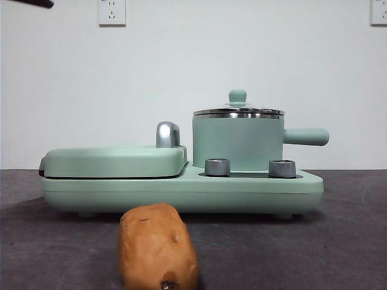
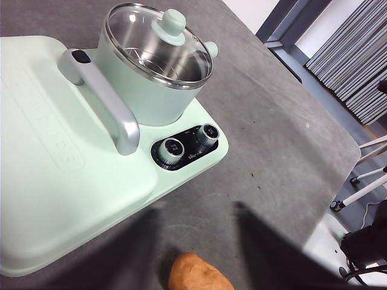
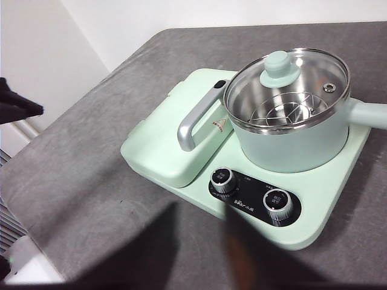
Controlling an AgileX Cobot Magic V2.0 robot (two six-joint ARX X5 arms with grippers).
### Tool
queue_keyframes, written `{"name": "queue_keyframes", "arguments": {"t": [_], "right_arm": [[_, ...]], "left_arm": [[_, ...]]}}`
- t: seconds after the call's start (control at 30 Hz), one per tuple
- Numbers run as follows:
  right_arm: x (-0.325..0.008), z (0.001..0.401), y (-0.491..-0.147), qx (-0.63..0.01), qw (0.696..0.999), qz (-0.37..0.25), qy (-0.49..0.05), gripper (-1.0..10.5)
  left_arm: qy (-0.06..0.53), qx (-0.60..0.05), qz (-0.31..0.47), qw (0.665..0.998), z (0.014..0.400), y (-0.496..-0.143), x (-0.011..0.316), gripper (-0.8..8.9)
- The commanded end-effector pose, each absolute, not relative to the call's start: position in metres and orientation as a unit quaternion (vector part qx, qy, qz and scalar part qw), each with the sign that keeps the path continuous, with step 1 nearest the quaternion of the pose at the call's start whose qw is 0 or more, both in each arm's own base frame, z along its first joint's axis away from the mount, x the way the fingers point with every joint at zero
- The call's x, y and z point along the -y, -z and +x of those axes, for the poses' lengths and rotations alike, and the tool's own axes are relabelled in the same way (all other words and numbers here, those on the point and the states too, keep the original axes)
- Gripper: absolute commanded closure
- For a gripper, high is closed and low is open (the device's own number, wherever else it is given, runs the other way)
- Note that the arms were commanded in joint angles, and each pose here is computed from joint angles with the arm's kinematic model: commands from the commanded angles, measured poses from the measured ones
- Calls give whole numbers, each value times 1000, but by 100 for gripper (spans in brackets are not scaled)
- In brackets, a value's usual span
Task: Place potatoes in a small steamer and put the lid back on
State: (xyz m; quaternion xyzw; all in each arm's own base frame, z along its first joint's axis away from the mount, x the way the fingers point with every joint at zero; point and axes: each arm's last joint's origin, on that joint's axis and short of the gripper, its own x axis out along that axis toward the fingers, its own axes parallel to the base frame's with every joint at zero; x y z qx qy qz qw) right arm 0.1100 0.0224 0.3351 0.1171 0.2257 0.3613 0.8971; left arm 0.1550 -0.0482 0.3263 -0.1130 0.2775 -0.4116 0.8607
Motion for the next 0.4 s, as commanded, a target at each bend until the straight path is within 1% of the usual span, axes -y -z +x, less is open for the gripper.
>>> {"name": "queue_keyframes", "arguments": {"t": [0.03, 0.07, 0.13, 0.4], "right_arm": [[-23, 110, -341, -214, 900, 108, -364, 499], [-23, 110, -341, -214, 900, 109, -364, 436], [-23, 110, -341, -213, 900, 108, -364, 382], [-23, 110, -341, -213, 900, 109, -365, 380]], "left_arm": [[420, -264, -104, 862, 156, -332, 49, 365], [419, -263, -104, 863, 156, -332, 49, 338], [419, -264, -104, 862, 156, -332, 49, 335], [415, -275, -125, 858, 158, -332, 51, 336]]}}
